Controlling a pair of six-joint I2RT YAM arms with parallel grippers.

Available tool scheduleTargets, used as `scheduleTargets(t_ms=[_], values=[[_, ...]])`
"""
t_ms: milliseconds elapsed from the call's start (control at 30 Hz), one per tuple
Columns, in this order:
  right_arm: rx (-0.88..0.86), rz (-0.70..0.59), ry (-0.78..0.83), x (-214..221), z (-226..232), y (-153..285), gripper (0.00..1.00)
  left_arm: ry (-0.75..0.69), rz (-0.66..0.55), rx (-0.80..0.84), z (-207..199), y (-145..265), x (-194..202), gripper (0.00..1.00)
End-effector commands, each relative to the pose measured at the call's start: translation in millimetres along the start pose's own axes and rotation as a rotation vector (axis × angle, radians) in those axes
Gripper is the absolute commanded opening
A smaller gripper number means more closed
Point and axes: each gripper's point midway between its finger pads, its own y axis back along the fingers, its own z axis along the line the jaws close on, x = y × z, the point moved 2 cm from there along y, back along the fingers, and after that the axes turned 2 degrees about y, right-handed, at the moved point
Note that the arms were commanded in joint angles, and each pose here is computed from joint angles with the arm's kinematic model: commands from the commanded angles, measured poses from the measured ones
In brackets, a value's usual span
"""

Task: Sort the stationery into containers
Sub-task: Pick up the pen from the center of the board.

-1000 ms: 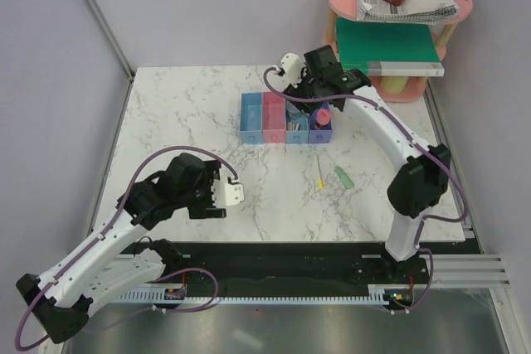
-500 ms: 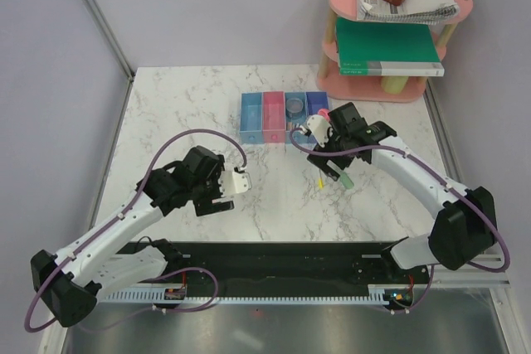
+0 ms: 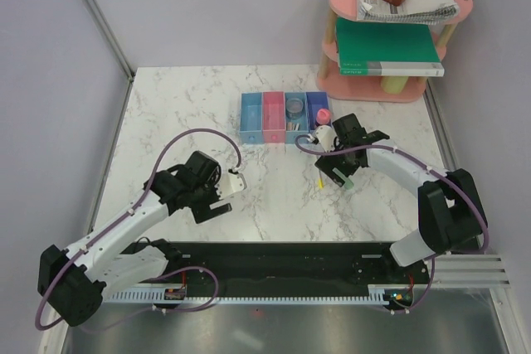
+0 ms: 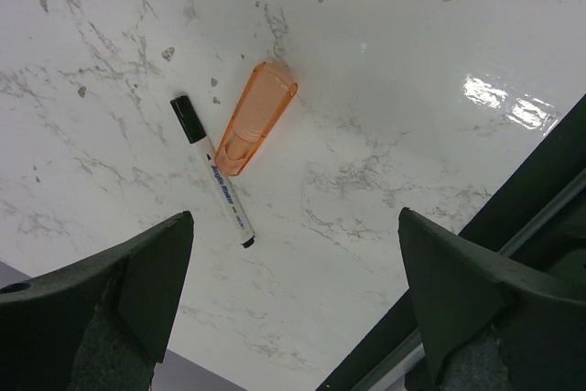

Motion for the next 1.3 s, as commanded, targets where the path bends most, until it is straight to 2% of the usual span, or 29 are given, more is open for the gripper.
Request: scheduleTargets(t_ms=[0, 333, 500, 533, 633, 733, 933, 1133, 1267], values=[[0.018, 0.003, -0.017, 4, -5, -20, 0.89, 0.162, -0.028, 0.011, 10, -4, -15, 1.0], [0.005, 0.053, -0.065, 29, -7, -43, 0.78, 0.311, -0.047, 0.028, 28, -8, -19, 1.0], [-0.025, 0.076, -0.083, 39, -3, -48, 0.57, 0.338, -0.058, 0.033, 27, -6, -19, 1.0], [-0.031, 0.085, -0.087, 42, -2, -48, 0.49, 0.338, -0.061, 0.035, 27, -6, -19, 1.0], [-0.053, 0.096, -0.088, 43, 2, -49, 0.34, 0.352, -0.064, 0.056, 24, -2, -21, 1.0], [-0.07, 0.091, -0.097, 42, 3, -47, 0.26, 0.393, -0.048, 0.082, 20, 1, -22, 1.0], [-0.093, 0.049, -0.116, 30, 6, -28, 0.22, 0.461, -0.002, 0.131, 14, 3, -23, 1.0], [-0.119, -0.128, -0.075, -15, 0, 31, 0.23, 0.512, 0.065, 0.138, 16, 1, -22, 1.0], [-0.114, -0.287, -0.026, -62, -14, 78, 0.24, 0.55, 0.081, 0.173, 19, 0, -30, 1.0]])
